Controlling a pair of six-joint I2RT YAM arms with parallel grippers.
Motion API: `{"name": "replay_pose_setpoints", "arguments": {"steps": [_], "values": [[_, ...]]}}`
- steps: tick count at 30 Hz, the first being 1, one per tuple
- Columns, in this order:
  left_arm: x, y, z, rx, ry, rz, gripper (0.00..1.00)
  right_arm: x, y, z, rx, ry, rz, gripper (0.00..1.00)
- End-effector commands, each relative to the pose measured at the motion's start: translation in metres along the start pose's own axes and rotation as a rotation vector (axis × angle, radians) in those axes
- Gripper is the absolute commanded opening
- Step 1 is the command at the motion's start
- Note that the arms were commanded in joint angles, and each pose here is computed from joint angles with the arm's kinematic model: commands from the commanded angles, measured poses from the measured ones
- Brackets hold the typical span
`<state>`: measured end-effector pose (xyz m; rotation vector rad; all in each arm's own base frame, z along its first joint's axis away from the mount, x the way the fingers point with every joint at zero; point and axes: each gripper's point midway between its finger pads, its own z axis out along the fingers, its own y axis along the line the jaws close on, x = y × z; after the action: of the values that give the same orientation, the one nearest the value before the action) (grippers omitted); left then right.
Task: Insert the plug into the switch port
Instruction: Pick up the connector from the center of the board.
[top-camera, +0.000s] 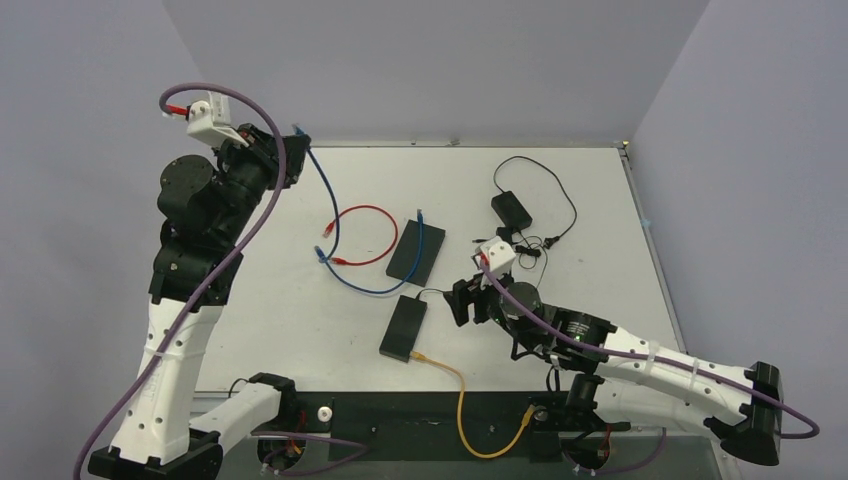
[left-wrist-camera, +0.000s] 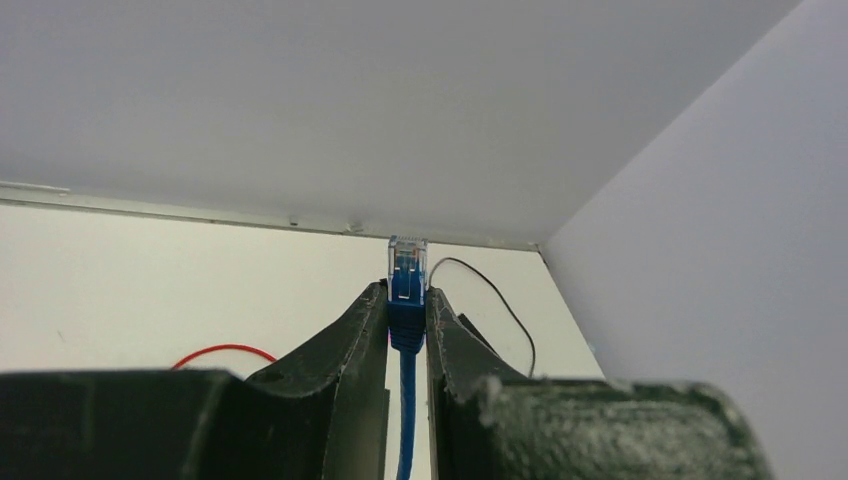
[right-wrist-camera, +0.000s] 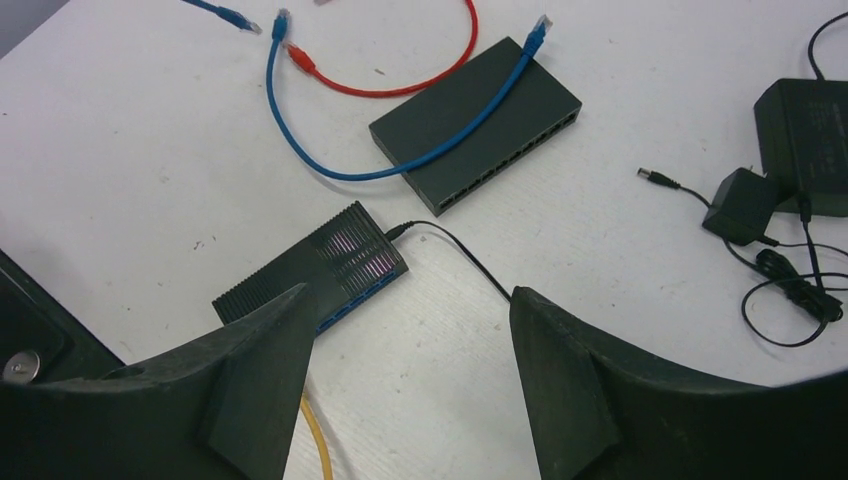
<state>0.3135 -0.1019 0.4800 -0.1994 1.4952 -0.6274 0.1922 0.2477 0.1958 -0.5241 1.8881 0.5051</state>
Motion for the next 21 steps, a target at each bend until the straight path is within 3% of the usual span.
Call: {"name": "replay_pose_setpoints", "arguments": {"steps": [1,10,21], "values": [[0.007,-0.036,-0.020,0.184,0.079,-0.027,0.00,-0.045,0.009,-0.014,-0.055,-0.093,-0.038,0.67],[0.026,-0.093,-0.042,0.525,0.210,-0.130,0.00,-0.090,0.022,-0.040,-0.151,-0.191,-0.047,0.67],[0.053,-0.126,-0.077,0.810,0.305,-0.179,0.00,-0.173,0.049,-0.080,-0.314,-0.401,0.101,0.70]]}}
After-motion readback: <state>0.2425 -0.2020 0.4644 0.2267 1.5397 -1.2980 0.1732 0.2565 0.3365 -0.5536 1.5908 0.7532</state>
